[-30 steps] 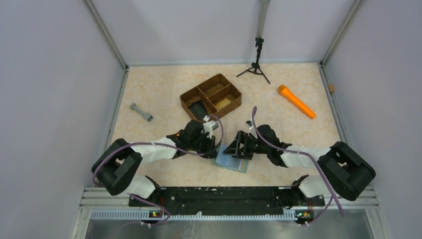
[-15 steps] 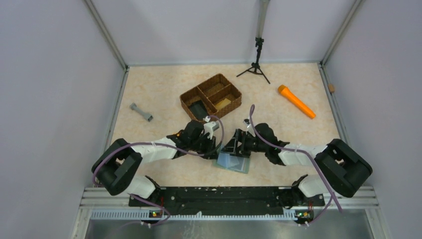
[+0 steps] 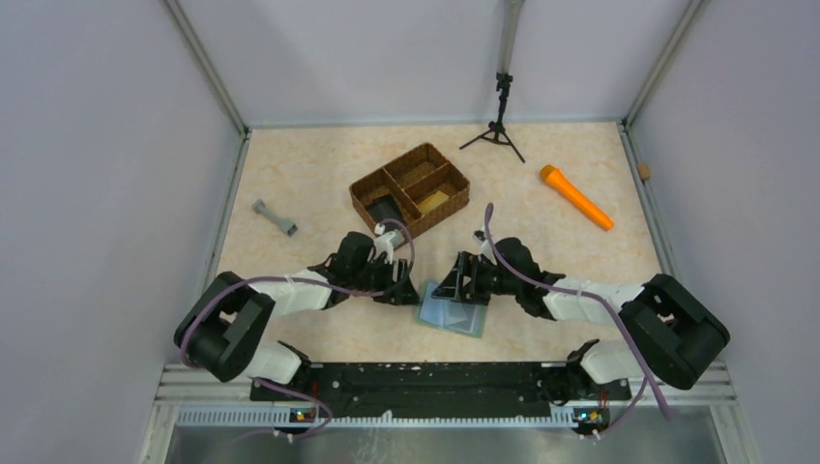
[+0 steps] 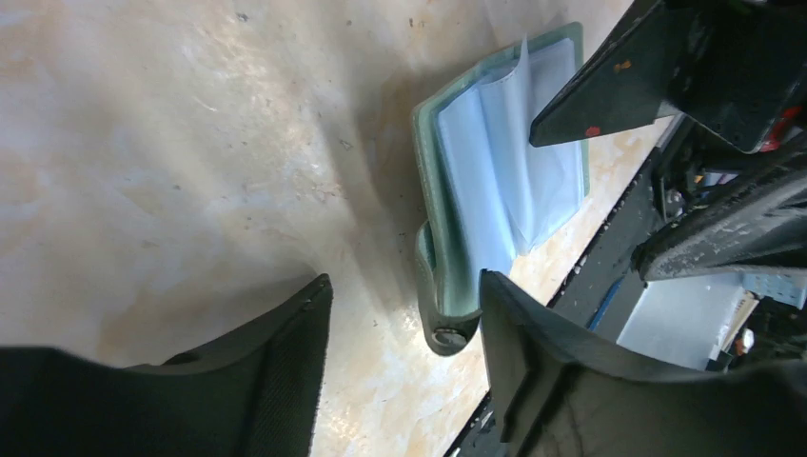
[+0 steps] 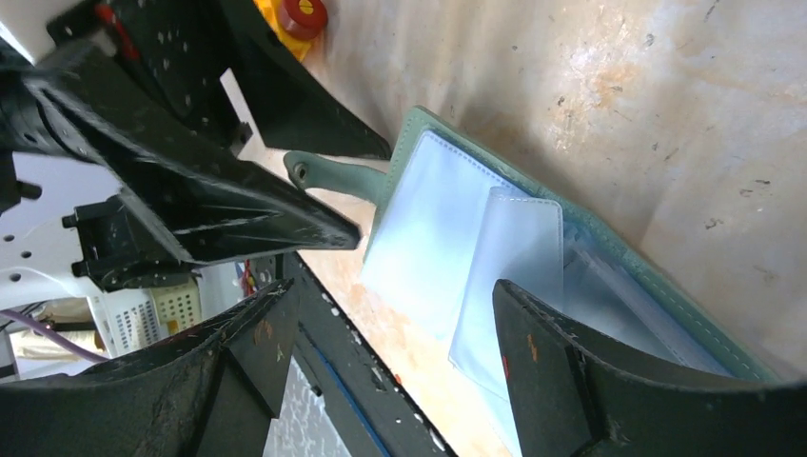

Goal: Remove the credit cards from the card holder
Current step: Open the card holder at the center of the board.

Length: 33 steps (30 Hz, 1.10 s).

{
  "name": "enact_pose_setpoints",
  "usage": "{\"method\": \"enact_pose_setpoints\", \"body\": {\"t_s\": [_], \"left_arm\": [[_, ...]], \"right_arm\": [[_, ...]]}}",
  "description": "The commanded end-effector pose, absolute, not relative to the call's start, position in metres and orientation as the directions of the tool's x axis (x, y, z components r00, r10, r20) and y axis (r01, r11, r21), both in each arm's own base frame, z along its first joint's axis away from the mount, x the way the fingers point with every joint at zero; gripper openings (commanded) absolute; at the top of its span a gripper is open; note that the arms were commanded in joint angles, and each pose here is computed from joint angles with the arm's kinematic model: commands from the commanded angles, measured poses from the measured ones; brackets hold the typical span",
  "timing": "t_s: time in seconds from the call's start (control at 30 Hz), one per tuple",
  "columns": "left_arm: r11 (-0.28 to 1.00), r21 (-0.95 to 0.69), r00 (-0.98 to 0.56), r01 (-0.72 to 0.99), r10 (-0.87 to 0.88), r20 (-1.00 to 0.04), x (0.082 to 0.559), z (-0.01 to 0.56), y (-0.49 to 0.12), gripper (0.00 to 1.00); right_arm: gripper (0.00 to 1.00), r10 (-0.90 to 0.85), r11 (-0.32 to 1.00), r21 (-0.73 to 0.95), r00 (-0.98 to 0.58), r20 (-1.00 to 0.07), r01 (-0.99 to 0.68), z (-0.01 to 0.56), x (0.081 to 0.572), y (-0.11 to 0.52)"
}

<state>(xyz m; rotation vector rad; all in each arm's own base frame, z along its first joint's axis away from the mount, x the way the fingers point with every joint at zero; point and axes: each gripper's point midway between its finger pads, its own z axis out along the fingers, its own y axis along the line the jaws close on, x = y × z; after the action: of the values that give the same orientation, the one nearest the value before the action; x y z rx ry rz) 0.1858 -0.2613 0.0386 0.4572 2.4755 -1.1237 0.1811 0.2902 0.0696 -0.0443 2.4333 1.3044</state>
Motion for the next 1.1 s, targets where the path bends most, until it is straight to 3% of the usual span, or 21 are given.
{"method": "enact_pose_setpoints", "body": {"t_s": [0.0,0.1,0.27,0.47,0.57,0.67,1.07], "left_arm": [[0.455,-0.773,-0.886,0.443,0.093,-0.454,0.183,0.065,-0.274,0.69],[0.388,-0.811,-0.894,0.437,0.091,-0.439,0.177,0.073,-0.279,0.75],[0.366,-0.809,-0.885,0.46,0.117,-0.451,0.176,0.073,-0.282,0.72],[0.397,-0.81,-0.902,0.431,0.164,-0.4,0.179,0.058,-0.288,0.37],[0.425,-0.797,-0.902,0.43,0.171,-0.396,0.183,0.053,-0.287,0.12],[0.455,-0.775,-0.897,0.439,0.167,-0.41,0.186,0.051,-0.284,0.02],[0.463,-0.763,-0.89,0.45,0.165,-0.425,0.185,0.052,-0.281,0.0]], "right_arm": [[0.75,0.123,0.544,0.8,-0.919,-0.375,-0.253,0.074,0.179,0.295],[0.75,0.131,0.534,0.804,-0.913,-0.385,-0.262,0.081,0.178,0.294],[0.75,0.133,0.516,0.815,-0.915,-0.381,-0.265,0.083,0.176,0.295],[0.75,0.14,0.477,0.826,-0.902,-0.408,-0.299,0.1,0.175,0.295],[0.75,0.149,0.514,0.796,-0.88,-0.451,-0.321,0.105,0.178,0.285],[0.75,0.148,0.575,0.755,-0.867,-0.476,-0.316,0.102,0.18,0.271],[0.79,0.14,0.698,0.667,-0.864,-0.485,-0.261,0.076,0.179,0.238]]}}
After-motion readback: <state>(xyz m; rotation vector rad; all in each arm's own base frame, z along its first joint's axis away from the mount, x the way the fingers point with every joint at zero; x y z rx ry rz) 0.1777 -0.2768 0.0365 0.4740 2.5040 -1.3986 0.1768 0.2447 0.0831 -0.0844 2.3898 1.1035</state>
